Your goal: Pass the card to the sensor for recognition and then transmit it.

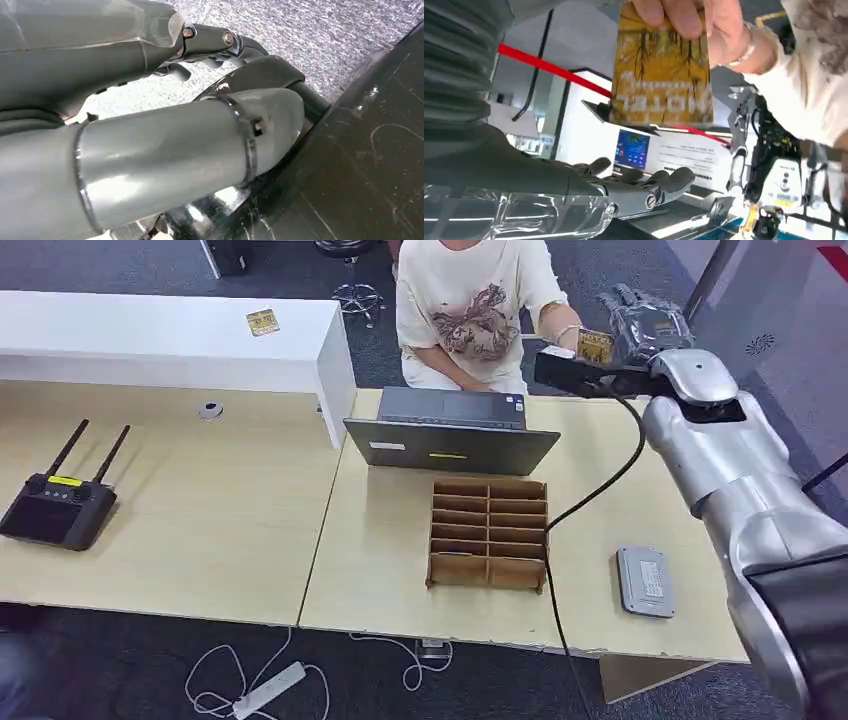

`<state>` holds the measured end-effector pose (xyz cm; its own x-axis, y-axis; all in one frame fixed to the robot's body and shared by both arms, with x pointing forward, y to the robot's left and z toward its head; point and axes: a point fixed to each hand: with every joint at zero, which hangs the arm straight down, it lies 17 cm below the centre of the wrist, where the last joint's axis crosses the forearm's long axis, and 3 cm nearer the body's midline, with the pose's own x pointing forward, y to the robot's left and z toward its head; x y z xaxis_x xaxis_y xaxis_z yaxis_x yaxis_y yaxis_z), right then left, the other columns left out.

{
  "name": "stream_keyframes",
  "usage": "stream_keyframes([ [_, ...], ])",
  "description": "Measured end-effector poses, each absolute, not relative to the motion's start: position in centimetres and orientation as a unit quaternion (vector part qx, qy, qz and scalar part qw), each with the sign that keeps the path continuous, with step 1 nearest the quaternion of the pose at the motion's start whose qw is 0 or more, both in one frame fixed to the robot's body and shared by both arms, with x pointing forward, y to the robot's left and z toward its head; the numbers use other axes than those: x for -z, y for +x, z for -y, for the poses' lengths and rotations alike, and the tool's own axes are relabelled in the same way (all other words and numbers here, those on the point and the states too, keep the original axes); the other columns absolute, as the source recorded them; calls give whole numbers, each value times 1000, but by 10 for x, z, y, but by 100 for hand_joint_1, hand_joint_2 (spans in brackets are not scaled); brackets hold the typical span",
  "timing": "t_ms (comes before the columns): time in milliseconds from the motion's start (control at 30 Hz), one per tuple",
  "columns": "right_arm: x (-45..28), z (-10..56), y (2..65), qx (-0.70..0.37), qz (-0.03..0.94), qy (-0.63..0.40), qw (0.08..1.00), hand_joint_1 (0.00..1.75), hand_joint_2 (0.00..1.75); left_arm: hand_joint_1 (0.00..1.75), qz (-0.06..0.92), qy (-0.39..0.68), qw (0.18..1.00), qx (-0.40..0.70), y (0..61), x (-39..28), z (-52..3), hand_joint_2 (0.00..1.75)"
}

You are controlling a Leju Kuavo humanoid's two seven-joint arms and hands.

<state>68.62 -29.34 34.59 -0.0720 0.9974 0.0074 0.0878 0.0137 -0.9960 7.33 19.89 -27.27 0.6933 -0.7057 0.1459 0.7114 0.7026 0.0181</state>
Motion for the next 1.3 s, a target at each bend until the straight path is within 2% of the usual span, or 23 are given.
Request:
stream_keyframes([
  [67, -351, 290, 686, -472, 573, -476, 471, 0, 175, 0, 71, -19, 920, 384, 74, 273, -199, 0],
  [267, -363, 276, 674, -331, 730, -266, 535, 0, 175, 0, 73, -13, 922, 380, 73, 274, -201, 0],
  [467, -364, 286, 658, -215, 793, -139, 553, 0, 175, 0, 74, -8, 923, 377, 74, 274, -202, 0],
  [833, -331, 315, 618, -115, 826, -48, 550, 0, 175, 0, 76, -3, 926, 369, 74, 274, -204, 0],
  [1300, -306, 334, 535, -65, 858, 59, 506, 0, 175, 0, 75, -1, 931, 358, 73, 275, -204, 0],
])
